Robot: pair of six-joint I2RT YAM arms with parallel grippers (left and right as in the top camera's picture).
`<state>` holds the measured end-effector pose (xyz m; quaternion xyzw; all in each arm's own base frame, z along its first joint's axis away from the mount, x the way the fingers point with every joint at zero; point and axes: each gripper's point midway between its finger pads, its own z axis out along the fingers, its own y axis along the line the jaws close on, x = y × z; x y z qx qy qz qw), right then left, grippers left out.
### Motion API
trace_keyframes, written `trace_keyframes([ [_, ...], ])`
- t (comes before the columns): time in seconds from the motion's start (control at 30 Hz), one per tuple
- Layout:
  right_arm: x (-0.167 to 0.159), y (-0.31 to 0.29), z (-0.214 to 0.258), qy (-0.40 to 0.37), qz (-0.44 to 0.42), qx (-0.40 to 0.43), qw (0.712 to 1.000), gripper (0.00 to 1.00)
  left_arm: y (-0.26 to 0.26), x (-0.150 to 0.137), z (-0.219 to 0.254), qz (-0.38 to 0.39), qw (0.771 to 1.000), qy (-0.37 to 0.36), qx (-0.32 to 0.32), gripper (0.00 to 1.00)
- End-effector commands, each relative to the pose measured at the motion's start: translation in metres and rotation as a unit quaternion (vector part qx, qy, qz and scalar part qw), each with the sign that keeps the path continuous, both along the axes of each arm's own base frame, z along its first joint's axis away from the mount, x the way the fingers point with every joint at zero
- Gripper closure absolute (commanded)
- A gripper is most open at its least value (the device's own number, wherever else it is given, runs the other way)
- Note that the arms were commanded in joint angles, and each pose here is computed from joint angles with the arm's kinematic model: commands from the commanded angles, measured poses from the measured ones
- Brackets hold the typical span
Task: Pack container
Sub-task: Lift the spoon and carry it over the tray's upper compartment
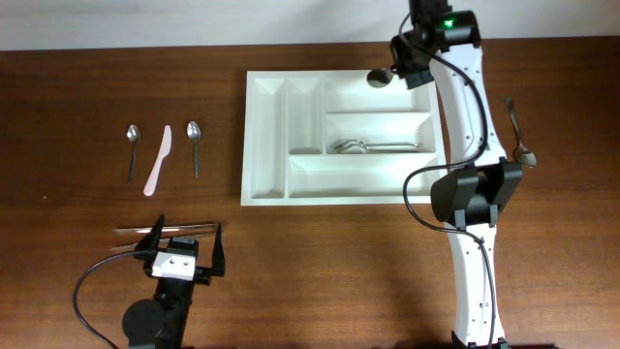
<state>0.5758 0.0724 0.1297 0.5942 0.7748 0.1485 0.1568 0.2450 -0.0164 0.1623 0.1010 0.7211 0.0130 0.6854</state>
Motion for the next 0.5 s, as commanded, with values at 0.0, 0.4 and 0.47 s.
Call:
trace_keyframes([
  [0.0,-0.008,0.013,-0.009,0.020,-0.095,0.038,0.995,0.96,0.003,0.000,-0.001,0.006,1.000,-0.001,0.006,0.01],
  [0.4,-0.003,0.050,-0.029,0.017,-0.101,0.059,0.993,0.96,0.003,0.000,-0.001,0.006,1.000,-0.001,0.006,0.01],
  [0.47,-0.004,0.053,-0.032,0.020,-0.102,0.059,0.993,0.94,0.003,0.000,-0.001,0.006,1.000,-0.001,0.006,0.01],
])
